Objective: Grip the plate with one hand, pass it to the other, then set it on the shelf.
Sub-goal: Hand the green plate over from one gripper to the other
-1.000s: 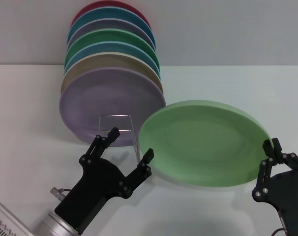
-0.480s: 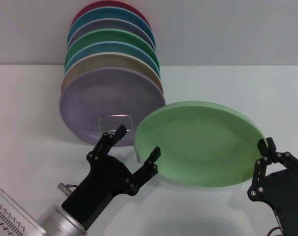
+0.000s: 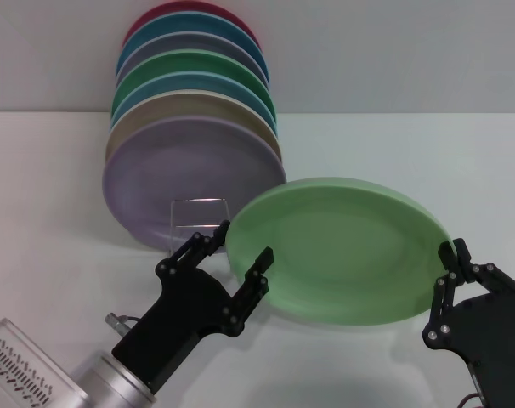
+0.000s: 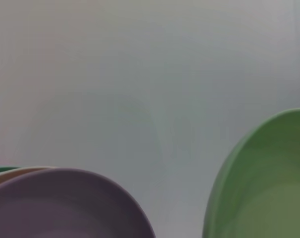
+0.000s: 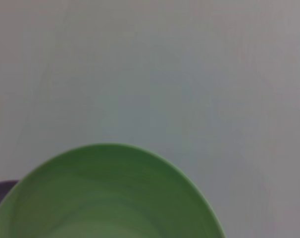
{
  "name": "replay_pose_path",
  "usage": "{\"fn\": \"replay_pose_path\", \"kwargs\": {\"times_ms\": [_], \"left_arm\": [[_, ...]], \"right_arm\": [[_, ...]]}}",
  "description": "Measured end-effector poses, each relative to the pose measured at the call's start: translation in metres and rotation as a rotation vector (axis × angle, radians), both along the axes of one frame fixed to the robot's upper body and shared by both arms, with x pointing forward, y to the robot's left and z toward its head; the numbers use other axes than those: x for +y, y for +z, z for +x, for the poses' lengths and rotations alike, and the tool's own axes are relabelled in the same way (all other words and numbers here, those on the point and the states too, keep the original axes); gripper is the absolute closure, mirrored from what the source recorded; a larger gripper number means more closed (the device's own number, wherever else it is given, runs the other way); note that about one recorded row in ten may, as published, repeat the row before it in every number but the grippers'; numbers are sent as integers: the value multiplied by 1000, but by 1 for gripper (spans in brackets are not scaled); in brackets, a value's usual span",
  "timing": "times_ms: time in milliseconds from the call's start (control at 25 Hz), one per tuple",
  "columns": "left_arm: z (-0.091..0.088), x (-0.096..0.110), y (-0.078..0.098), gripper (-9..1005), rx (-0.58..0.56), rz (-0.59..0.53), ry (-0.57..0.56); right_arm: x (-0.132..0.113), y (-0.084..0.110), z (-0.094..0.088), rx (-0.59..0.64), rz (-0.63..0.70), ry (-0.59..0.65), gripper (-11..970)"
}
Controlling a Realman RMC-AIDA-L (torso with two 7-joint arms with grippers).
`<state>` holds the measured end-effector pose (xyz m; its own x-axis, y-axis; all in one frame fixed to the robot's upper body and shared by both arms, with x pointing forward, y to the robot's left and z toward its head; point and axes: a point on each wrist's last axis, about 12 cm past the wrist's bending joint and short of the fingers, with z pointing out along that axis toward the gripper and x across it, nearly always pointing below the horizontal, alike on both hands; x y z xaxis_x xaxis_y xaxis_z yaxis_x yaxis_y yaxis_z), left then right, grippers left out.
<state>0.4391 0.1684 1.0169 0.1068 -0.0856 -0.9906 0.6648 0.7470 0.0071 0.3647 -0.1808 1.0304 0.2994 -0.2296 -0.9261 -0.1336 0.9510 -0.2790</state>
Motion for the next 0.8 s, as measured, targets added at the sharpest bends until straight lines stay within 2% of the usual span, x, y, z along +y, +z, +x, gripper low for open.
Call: {"fn": "replay_pose_path", "kwargs": {"times_ms": [160,280,720,800], "left_arm": [[0,0,0,301,1,2,1],[1,1,0,524,-1,1,7],[2,1,0,793,-2,4,7],[3,1,0,804,-4,5,5]], "right_arm": [[0,0,0,0,1,1,940],[0,0,1,-1,1,2,941],[1,0,2,5,-2,8,941],[1,0,2,5,-2,8,941]]}}
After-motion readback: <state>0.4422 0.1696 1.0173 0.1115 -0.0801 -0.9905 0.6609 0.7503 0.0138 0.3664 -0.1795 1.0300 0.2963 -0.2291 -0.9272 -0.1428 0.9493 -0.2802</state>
